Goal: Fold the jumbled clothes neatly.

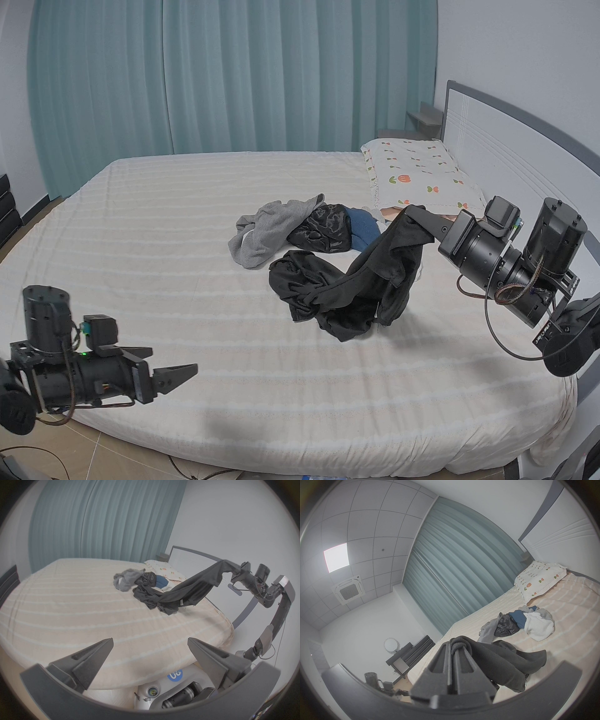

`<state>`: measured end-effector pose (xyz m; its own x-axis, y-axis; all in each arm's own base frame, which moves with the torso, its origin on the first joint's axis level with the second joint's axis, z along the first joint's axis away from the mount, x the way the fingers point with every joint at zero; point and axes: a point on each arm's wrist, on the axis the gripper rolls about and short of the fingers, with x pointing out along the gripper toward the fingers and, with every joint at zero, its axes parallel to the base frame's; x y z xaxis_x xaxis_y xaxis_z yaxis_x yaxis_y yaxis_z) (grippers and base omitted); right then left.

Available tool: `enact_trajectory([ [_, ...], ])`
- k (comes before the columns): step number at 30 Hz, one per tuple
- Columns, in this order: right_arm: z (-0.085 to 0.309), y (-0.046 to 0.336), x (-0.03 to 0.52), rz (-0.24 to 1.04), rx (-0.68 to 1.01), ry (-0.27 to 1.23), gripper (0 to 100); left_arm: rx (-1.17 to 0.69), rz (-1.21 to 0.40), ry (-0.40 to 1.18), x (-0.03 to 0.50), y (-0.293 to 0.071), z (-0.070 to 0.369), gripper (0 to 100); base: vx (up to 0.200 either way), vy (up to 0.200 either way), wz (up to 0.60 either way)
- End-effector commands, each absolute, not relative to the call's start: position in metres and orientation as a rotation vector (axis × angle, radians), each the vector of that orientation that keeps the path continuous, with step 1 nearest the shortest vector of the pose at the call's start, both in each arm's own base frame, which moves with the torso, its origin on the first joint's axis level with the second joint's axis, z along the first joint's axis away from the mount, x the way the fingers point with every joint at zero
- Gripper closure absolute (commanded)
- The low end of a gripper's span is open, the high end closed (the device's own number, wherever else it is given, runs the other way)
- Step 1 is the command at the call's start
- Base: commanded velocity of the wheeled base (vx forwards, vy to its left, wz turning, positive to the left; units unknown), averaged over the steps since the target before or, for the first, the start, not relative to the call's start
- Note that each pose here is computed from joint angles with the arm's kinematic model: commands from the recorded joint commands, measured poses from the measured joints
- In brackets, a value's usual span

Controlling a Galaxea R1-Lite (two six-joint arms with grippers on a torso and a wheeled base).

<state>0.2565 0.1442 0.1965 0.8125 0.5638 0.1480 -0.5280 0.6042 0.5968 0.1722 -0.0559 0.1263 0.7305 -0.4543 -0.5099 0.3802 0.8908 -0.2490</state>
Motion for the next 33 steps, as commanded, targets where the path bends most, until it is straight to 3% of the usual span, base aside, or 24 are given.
enact_trajectory([
  [1, 0.201, 0.146, 0.259, 0.638, 0.676, 0.041, 100, -0.134, -0.468, 0.744, 0.222, -0.099, 0.083, 0, 0.000, 0.000, 0.00],
  [17, 0.216, 0.145, 0.254, 0.651, 0.684, -0.015, 100, -0.109, -0.415, 0.683, 0.307, -0.204, 0.035, 0, 0.000, 0.000, 0.00],
  [33, 0.236, 0.140, 0.243, 0.711, 0.687, -0.066, 100, -0.172, -0.308, 0.586, 0.389, -0.255, -0.011, 0, 0.000, 0.000, 0.00],
])
